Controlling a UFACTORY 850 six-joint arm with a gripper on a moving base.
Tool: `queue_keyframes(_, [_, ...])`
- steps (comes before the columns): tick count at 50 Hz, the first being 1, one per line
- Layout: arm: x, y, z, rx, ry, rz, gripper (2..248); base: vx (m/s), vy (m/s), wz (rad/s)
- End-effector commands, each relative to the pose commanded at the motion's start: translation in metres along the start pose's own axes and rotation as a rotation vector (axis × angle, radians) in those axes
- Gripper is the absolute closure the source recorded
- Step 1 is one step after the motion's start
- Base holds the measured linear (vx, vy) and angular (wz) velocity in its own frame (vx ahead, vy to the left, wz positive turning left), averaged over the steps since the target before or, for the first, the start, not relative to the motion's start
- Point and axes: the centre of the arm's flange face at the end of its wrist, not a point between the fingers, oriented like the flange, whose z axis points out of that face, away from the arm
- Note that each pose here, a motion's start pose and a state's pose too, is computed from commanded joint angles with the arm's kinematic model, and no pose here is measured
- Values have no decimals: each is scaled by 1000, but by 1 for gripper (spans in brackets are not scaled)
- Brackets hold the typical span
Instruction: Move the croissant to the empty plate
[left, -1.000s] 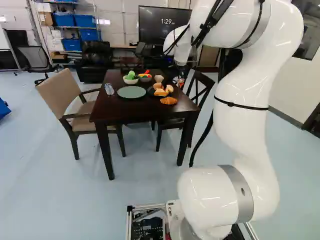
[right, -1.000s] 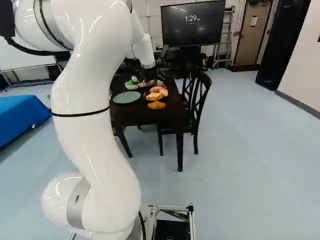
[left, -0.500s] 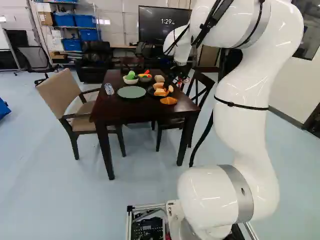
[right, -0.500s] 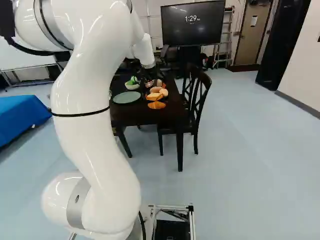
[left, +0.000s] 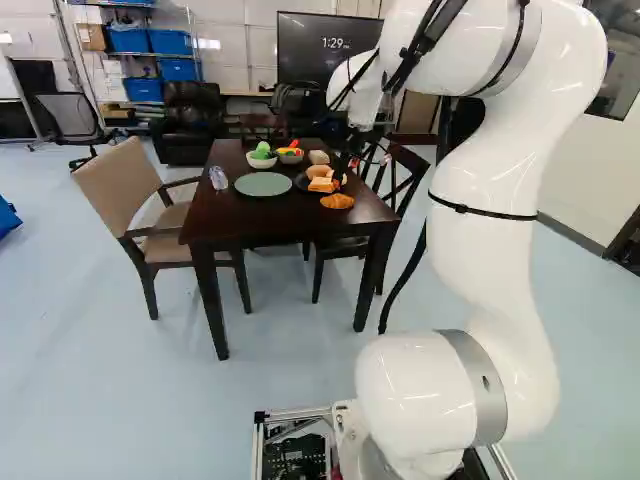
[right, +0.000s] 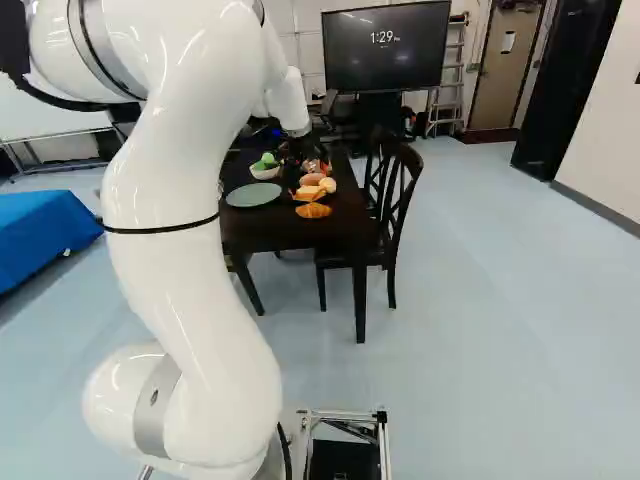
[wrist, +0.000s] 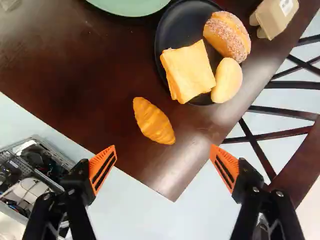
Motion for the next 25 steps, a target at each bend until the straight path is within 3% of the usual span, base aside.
queue_keyframes(25, [-1, -1, 0, 13, -6, -263, 3, 0, 0, 0])
